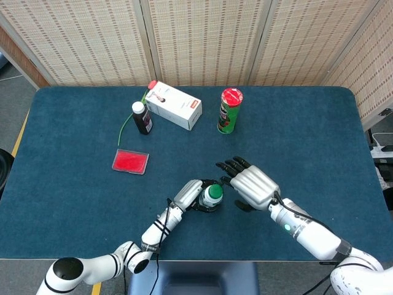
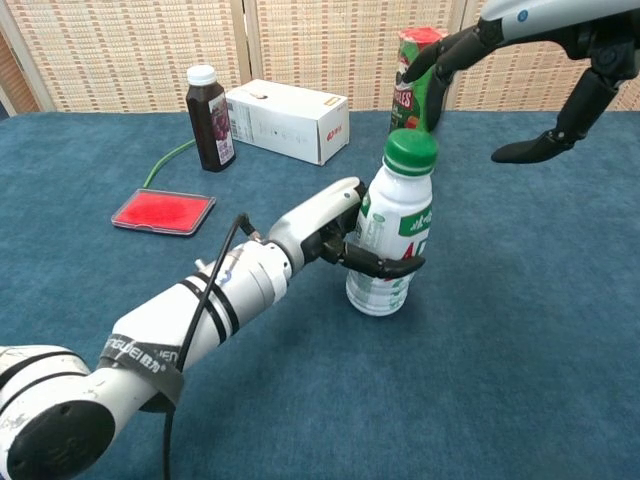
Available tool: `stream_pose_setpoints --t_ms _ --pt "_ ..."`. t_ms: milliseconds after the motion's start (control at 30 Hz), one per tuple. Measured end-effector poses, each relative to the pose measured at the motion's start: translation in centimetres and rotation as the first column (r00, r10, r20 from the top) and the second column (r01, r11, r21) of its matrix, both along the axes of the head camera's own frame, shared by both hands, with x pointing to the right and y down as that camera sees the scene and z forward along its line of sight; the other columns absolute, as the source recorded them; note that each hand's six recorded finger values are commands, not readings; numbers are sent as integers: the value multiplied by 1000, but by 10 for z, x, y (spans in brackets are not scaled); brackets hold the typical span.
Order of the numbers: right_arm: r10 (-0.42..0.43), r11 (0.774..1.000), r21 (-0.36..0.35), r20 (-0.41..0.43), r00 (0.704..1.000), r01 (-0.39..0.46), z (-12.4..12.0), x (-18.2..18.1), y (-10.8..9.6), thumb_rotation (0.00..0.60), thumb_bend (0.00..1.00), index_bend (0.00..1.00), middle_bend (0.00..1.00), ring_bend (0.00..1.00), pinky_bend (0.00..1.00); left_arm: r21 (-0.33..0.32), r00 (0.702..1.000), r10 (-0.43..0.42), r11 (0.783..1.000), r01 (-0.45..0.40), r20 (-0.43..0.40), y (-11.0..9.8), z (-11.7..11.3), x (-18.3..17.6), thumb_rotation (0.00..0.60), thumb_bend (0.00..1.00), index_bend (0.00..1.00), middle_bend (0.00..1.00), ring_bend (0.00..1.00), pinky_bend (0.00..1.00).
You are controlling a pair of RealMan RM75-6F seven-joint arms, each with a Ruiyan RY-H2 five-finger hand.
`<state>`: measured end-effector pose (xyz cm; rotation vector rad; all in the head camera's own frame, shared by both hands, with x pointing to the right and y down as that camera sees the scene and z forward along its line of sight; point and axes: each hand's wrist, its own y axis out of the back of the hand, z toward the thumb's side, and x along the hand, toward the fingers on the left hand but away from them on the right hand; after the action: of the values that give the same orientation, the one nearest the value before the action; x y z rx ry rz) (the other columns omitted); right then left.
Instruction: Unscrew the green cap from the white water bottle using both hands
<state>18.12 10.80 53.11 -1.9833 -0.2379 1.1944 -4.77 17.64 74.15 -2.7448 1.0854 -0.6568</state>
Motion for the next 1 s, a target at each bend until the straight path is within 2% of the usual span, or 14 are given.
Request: stream_pose_setpoints --t_ms 233,467,1000 --pt "14 1000 14 -10 1000 -14 1 5 -5 600 293 281 0 0 0 5 1000 25 1000 -25 19 8 7 2 600 952 711 954 627 560" --pt "-13 1000 13 -44 999 14 6 3 -2 600 293 276 0 0 0 -9 999 29 1000 -29 20 12 9 5 600 951 711 954 626 561" --pt "-49 999 -15 -85 995 48 10 -3 10 600 292 276 0 0 0 -61 1000 12 998 -11 22 7 14 3 600 947 710 954 627 562"
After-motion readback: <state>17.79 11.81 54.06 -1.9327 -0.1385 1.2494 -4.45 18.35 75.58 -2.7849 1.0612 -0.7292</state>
